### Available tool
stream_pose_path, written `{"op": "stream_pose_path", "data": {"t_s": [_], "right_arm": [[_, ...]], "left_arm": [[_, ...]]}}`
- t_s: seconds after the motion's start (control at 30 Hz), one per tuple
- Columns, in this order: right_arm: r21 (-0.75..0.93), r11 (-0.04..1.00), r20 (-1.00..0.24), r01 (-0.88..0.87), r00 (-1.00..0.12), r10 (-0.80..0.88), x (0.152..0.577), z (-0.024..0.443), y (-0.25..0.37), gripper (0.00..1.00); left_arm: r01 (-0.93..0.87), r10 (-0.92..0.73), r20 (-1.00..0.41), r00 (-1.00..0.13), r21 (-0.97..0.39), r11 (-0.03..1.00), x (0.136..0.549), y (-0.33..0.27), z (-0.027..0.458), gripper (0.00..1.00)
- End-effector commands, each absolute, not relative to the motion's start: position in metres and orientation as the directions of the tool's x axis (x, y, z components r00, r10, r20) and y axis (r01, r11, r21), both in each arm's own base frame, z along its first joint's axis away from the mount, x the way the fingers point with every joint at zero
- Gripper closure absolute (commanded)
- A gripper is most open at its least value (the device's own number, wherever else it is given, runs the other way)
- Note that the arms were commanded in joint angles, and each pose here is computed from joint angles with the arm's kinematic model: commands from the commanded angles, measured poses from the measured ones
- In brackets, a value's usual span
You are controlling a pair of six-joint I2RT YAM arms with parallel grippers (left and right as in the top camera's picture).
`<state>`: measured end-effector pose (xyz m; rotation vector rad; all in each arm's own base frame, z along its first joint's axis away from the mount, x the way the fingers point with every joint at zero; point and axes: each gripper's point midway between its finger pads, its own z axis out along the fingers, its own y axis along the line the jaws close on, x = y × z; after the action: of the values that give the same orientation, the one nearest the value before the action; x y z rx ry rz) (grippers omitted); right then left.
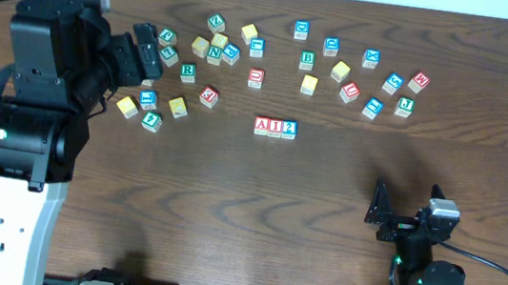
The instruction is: Spell out AI2
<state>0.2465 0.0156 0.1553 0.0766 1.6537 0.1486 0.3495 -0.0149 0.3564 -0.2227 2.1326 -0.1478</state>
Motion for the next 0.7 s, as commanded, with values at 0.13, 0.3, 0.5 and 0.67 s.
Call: {"op": "stream_pose_path", "data": {"t_s": [0.13,0.3,0.5,0.67], "right_arm": [[0.126,0.991,-0.989,-0.045,-0.084,0.122,0.246,0.156,0.016,0.01],[0.126,0.991,-0.989,-0.045,-0.084,0.122,0.246,0.156,0.016,0.01],[0.126,0.991,-0.989,-0.045,-0.084,0.122,0.246,0.156,0.016,0.01],[0.126,0.991,-0.989,-0.045,-0.084,0.122,0.246,0.156,0.016,0.01]], "left_arm": [[-0.034,-0.036,-0.904,-0.425,-0.023,0.999,0.327,-0.006,0.327,0.0],[-0.007,0.04,-0.964,-0.265,0.043,0.999,0.308,-0.005,0.296,0.0],[-0.01,0.047,-0.988,-0.151,0.049,0.999,0.277,-0.003,0.238,0.0],[-0.025,0.065,-0.99,-0.125,0.069,0.997,0.261,0.002,0.201,0.0]]}}
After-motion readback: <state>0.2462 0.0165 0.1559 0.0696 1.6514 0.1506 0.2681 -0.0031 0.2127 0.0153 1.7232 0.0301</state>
